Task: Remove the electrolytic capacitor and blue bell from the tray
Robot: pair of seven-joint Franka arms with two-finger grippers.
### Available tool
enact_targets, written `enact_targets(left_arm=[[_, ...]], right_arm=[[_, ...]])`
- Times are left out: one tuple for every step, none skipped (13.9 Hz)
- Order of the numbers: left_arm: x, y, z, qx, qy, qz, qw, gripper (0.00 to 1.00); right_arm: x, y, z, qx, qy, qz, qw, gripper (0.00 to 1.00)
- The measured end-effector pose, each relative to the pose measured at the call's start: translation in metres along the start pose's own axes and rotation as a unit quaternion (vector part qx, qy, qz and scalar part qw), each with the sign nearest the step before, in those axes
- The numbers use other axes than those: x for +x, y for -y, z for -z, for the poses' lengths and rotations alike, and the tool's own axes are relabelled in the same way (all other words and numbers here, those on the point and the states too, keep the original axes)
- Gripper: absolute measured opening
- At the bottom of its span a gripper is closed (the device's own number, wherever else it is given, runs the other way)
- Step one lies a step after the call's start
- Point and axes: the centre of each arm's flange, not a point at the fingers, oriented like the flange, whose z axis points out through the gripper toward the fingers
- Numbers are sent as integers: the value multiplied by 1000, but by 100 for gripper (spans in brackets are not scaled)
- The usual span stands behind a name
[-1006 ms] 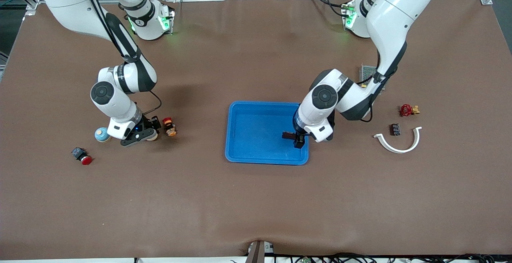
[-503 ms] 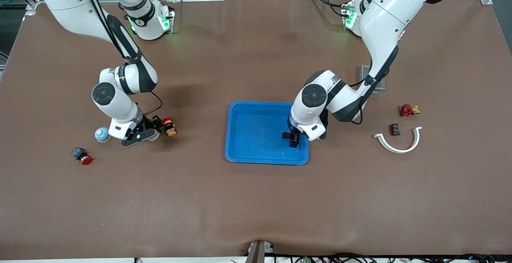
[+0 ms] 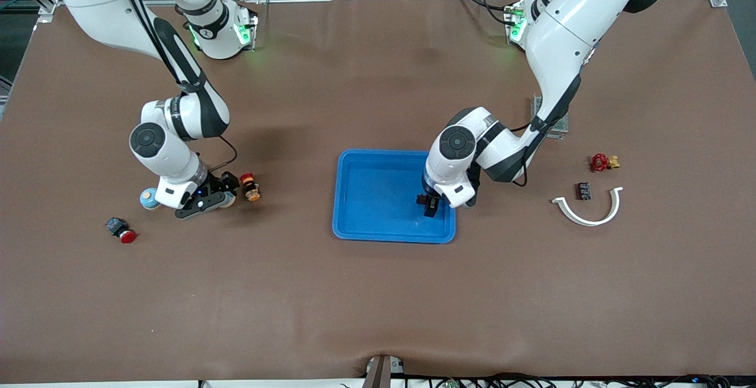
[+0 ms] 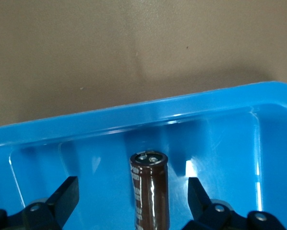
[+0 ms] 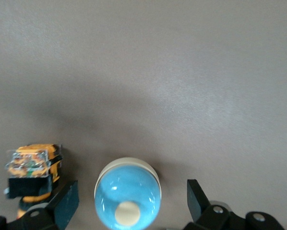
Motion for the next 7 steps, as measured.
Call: enact_targets(left_arm=[[0, 0, 0, 0, -1, 6, 1000, 93], [0, -1, 0, -1, -1, 12, 1000, 81], [0, -2, 1, -4, -2, 12, 1000, 71], [0, -4, 3, -8, -4, 9, 1000, 62], [0, -5, 4, -12, -6, 5, 1000, 50], [0, -6, 5, -15, -10, 1, 1000, 39], [0, -6, 5, -17, -11, -2, 1000, 32]], right_arm=[[6, -2, 16, 3, 16, -5, 1000, 100], [12, -4, 36, 5, 31, -11, 999, 100], [18, -5, 56, 8, 45, -18, 999, 100], [23, -6, 78, 9, 59, -28, 998, 100], [29, -4, 100, 10, 71, -40, 997, 100], [34, -1, 122, 10, 81, -53, 995, 100], [38, 5, 142, 9, 91, -65, 994, 100]])
